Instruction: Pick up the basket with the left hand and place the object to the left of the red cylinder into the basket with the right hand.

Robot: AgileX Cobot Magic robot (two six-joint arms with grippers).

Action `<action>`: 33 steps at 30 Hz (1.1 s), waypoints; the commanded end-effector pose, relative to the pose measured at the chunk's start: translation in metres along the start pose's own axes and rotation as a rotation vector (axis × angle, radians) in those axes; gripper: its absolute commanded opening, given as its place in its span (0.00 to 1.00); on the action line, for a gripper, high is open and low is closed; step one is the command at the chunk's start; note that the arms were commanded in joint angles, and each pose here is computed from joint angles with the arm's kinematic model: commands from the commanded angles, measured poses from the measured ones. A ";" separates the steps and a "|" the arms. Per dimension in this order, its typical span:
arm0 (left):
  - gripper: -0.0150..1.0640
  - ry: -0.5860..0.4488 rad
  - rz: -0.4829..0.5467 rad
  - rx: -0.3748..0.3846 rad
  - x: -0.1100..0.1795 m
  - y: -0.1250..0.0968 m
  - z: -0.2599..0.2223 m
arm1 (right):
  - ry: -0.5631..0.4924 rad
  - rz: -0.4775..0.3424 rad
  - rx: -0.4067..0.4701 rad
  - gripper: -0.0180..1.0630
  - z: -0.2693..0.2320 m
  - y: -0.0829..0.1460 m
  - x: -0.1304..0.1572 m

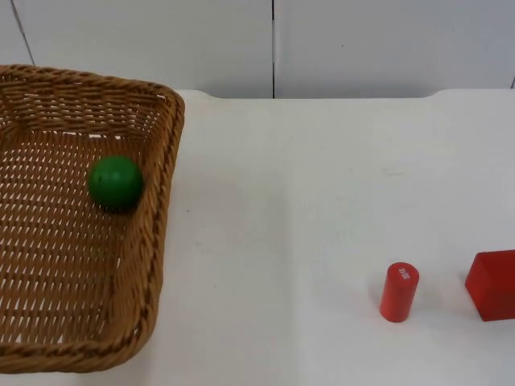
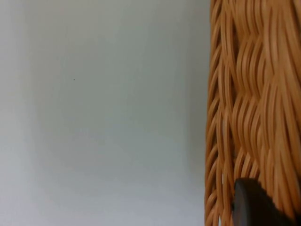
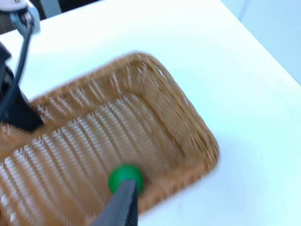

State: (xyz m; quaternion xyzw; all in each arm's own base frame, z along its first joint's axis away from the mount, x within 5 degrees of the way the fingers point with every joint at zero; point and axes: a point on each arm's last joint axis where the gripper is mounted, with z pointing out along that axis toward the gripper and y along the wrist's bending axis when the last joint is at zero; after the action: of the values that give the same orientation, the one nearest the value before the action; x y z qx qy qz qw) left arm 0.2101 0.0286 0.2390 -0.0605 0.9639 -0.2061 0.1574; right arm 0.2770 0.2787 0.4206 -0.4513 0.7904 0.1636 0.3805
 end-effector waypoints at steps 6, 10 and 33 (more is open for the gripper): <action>0.01 -0.015 -0.021 0.028 -0.002 -0.002 0.000 | -0.056 0.069 0.081 0.99 -0.075 -0.001 0.064; 0.01 -0.016 -0.022 0.029 -0.002 -0.002 0.000 | -0.051 0.057 0.114 0.99 -0.101 0.008 0.098; 0.01 -0.068 -0.016 0.066 -0.010 -0.014 0.008 | -0.137 0.152 0.155 0.99 -0.121 0.030 0.168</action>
State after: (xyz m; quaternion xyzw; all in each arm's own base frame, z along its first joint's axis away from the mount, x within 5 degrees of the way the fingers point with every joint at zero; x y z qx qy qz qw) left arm 0.2179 0.0201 0.2387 -0.0625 0.9574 -0.2215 0.1742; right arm 0.1457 0.1246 0.3700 -0.3528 0.8077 0.1598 0.4445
